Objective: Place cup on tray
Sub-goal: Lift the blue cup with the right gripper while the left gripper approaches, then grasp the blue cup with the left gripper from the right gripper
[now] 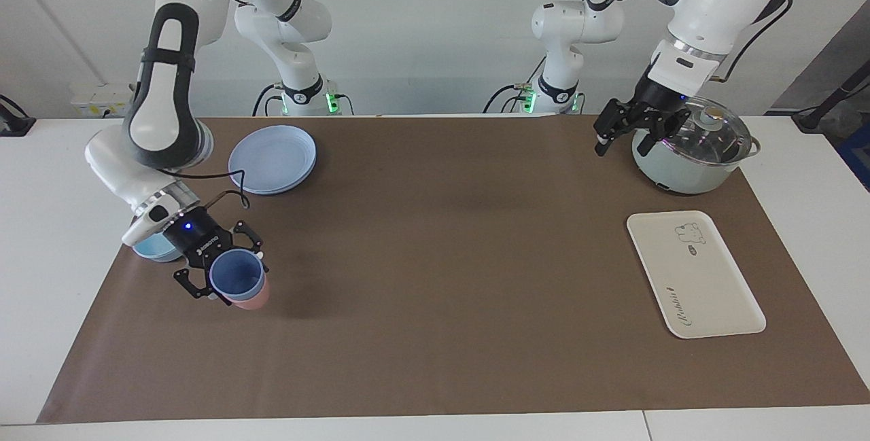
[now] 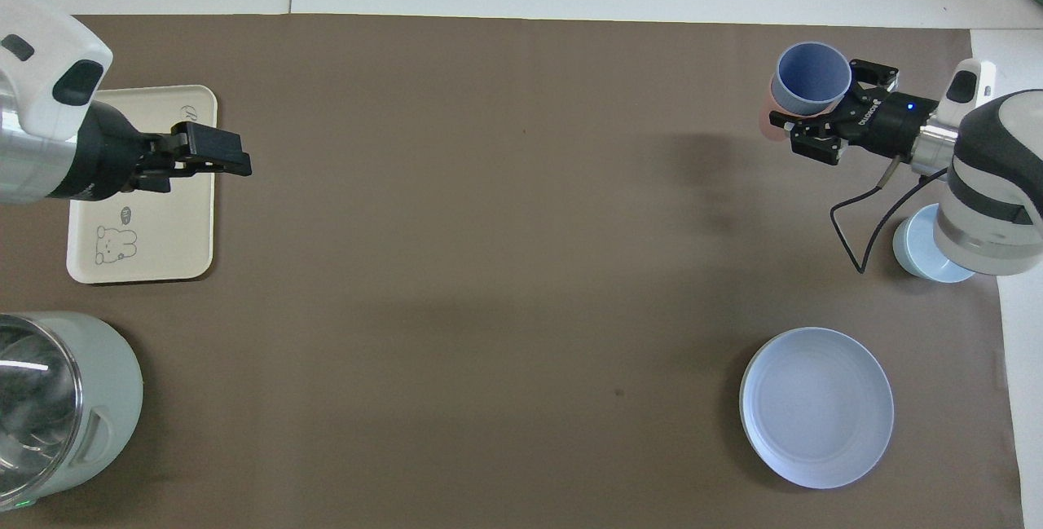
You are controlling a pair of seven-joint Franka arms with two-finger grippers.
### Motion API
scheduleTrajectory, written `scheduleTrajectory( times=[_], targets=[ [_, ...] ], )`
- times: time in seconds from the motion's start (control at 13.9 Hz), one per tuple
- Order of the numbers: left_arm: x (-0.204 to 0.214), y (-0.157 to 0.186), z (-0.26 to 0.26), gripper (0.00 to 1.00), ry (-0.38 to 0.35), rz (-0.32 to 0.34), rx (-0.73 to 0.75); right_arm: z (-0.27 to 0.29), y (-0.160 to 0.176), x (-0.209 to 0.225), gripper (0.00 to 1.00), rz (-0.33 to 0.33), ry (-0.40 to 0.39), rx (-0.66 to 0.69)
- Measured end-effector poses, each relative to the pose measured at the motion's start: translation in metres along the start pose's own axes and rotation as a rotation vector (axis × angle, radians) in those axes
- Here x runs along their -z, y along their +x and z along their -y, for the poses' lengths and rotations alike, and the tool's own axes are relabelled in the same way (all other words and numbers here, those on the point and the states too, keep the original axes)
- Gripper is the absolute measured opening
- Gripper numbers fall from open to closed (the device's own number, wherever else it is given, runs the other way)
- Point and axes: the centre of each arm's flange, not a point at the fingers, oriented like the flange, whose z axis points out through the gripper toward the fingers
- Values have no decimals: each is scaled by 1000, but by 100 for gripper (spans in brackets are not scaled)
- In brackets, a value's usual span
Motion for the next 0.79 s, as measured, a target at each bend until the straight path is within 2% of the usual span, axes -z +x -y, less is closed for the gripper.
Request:
scheduleTrajectory(
  times=[0.14,0.29,0.5,0.79],
  targets=[
    [-13,-6,-38,92,-69,-21,63,17,39,21,84,78,-3,35],
    [-32,-14,-84,89,-150,-30,91,44,75,23,84,143,2,54],
    [-58,-34,-147,84,-303,7,92,96,118,1,84,275,12,101],
    [-106,-58,-224,78,-410,-40,106,168,155,-38,84,442,-5,185]
  ],
)
